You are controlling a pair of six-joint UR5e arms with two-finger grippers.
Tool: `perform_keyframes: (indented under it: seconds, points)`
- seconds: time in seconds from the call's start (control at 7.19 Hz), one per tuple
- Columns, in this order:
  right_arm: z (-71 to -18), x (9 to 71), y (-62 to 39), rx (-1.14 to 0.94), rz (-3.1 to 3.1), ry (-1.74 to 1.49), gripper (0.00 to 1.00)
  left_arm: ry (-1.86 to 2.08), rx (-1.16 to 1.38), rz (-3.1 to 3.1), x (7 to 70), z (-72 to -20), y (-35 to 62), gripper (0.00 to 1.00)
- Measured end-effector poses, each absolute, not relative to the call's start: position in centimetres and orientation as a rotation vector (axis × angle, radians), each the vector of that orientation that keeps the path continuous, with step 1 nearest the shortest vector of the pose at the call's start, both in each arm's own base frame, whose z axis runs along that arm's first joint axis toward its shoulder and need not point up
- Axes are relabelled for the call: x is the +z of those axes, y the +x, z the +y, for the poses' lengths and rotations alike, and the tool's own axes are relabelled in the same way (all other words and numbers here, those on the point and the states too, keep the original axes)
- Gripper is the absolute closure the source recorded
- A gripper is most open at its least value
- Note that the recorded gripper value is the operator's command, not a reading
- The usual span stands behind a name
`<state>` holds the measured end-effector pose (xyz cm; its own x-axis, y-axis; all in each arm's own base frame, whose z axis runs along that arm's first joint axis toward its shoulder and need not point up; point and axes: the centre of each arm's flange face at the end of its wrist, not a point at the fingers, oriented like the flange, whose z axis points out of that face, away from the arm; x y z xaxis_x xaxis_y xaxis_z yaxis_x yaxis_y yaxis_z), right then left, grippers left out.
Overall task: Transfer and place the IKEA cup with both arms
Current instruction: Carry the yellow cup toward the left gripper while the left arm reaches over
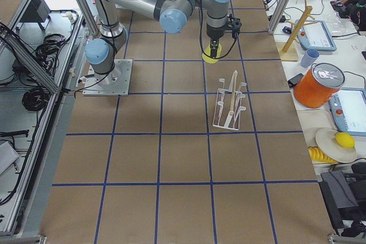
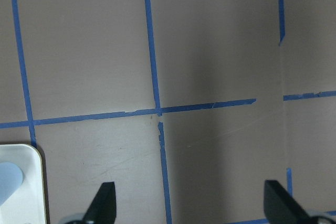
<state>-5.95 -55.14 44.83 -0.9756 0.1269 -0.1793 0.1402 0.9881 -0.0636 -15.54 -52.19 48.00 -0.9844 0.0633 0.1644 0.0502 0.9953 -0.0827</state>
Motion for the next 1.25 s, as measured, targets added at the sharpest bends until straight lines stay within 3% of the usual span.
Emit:
perform_keyframes:
  seconds: [0.56, 1.25]
  points:
    - [-54.7, 45.2, 5.9, 0.085, 2.341, 0.328, 0.68, -0.008, 0.13, -2.316, 50.4, -51.7, -17.4, 0.0]
    - [-54.0, 47.6, 16.3, 0.42, 1.776, 0.642, 0.71, -0.16, 0.34, -1.784, 45.3, -46.5, -20.0, 0.0]
